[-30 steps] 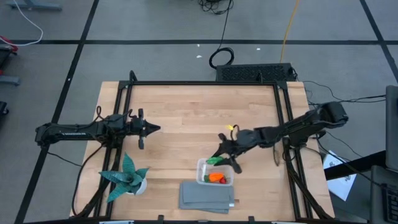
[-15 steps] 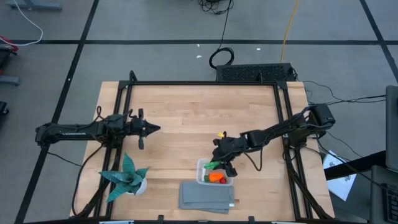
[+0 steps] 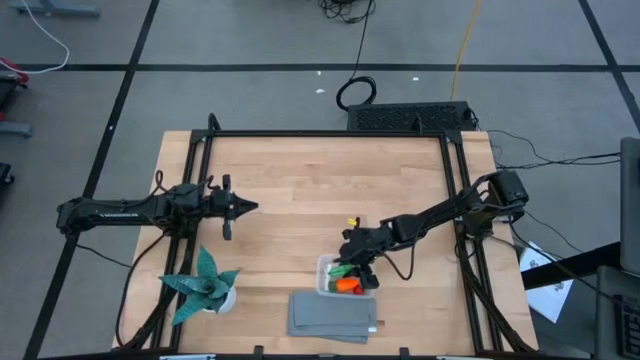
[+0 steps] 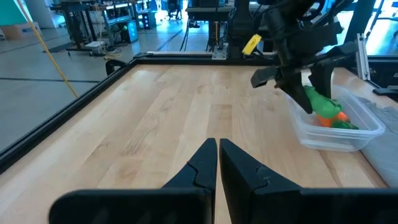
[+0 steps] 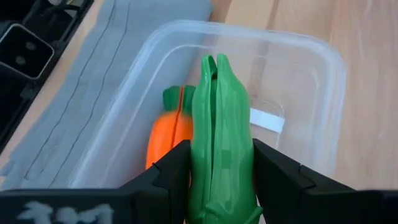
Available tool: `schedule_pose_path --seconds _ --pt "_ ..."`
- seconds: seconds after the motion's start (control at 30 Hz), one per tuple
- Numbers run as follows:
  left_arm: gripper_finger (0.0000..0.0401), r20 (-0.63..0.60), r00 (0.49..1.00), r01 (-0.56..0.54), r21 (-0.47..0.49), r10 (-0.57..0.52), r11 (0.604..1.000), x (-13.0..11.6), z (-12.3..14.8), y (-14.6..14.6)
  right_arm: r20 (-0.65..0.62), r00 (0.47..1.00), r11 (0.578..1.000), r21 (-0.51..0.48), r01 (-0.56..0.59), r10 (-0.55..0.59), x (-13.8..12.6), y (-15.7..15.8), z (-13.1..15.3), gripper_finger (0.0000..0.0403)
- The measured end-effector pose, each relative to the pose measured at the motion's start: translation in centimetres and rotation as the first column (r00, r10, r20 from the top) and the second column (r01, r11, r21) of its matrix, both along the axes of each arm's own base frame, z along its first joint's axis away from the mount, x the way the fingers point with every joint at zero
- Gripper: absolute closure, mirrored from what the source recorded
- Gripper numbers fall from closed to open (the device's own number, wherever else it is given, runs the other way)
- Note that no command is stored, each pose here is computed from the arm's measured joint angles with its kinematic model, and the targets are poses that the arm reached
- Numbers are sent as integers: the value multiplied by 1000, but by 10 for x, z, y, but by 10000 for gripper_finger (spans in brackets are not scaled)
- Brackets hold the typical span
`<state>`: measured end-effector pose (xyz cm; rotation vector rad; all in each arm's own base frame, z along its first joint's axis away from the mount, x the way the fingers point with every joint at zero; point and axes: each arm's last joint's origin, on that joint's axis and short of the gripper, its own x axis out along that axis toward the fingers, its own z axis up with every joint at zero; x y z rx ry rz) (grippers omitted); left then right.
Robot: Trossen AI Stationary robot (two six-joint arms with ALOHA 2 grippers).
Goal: Pick and placing Produce into tupperware
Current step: Put the green pea into the transparent bin
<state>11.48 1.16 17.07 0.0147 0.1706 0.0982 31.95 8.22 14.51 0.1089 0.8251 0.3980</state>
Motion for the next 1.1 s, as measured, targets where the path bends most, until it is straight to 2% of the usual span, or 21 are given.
schedule_pose_path --seconds 0.2,0.43,0.73,0.93,1.1 --pt "377 5 1000 0 0 0 1000 0 1 0 0 999 998 49 48 -48 5 1 -4 264" --pt "377 5 1000 0 -1 0 1000 0 1 0 9 999 999 30 32 -33 4 1 -4 264" --pt "377 5 1000 0 -2 0 1000 0 0 0 55 995 991 -108 -76 83 3 0 -6 264" --pt "377 5 1000 0 -2 0 1000 0 0 0 71 988 953 -279 -115 140 -1 7 -9 264" --pt "377 4 1000 0 -1 0 1000 0 0 0 83 985 935 -336 -114 150 -1 9 -9 264"
